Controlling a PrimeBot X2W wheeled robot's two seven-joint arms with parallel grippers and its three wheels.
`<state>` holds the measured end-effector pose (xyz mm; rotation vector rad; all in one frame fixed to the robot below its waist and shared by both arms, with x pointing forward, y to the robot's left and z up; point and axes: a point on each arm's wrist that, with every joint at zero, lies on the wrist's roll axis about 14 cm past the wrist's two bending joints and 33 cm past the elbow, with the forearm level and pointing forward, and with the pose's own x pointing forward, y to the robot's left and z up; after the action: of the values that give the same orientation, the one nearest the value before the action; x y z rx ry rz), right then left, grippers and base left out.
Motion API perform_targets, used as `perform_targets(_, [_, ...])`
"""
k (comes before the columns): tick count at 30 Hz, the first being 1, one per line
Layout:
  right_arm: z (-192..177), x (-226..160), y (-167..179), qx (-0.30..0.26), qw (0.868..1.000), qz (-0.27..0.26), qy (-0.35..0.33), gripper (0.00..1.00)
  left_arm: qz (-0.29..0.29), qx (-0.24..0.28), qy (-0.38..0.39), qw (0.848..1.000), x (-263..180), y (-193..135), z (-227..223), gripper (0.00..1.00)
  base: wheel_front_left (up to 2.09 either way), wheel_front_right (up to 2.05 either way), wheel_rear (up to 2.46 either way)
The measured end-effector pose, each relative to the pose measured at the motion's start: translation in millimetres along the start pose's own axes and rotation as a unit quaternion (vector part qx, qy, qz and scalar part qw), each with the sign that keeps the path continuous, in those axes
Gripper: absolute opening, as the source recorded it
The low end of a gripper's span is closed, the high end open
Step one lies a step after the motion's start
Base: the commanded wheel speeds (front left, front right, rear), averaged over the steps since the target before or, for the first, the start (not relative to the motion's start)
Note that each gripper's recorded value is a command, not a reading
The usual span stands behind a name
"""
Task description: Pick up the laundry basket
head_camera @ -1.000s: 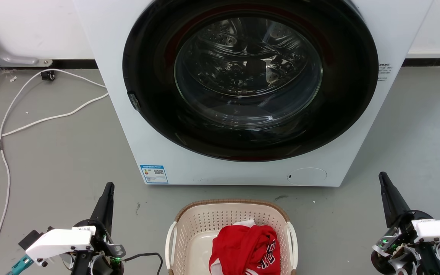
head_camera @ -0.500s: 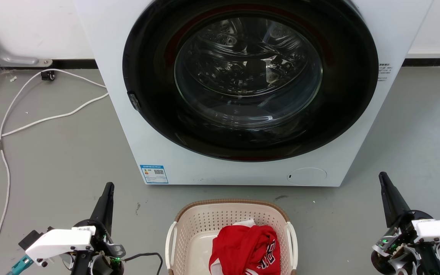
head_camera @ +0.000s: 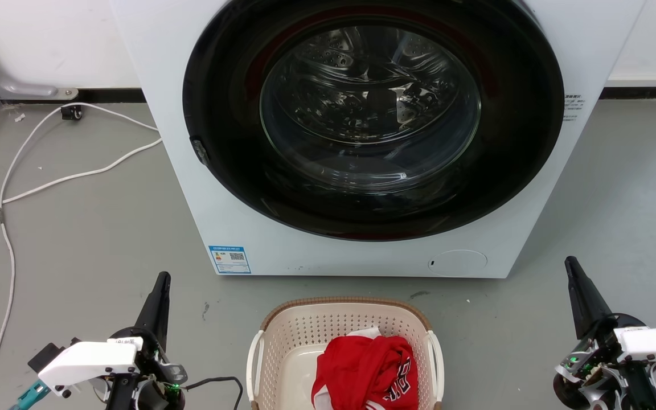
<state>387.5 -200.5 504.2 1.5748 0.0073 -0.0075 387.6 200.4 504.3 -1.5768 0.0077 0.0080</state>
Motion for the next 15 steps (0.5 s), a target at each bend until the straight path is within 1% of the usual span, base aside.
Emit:
perform_targets(3, [0.1,0.0,0.0,0.0,1.0,0.0,0.0,0.0,0.0,0.0,0.0,1.0,0.0,0.0,-0.1,0.0,0.0,0.0,0.0])
perform_targets(4, [0.1,-0.5,-1.3,0.0,1.0,-0.002,0.0,1.0,0.002,-0.001,0.0,1.0,-0.4,1.4,-0.2,1.0,0.0,0.0,0.0])
perform_targets(10, [0.5,-16.7,-34.8,0.005,0.999,-0.052,-0.003,1.0,0.052,-0.009,-0.001,0.999,-15.9,35.0,-2.4,1.0,0.0,0.0,0.0])
perform_targets(12, [0.8,-19.9,-39.0,0.005,0.998,-0.058,-0.006,1.0,0.057,-0.007,-0.004,0.998,-18.6,38.6,-2.2,1.0,0.0,0.0,0.0])
perform_targets(15, [0.7,-18.9,-35.4,-0.001,0.999,-0.053,-0.01,1.0,0.053,0.003,-0.007,0.999,-17.6,35.3,-2.3,1.0,0.0,0.0,0.0])
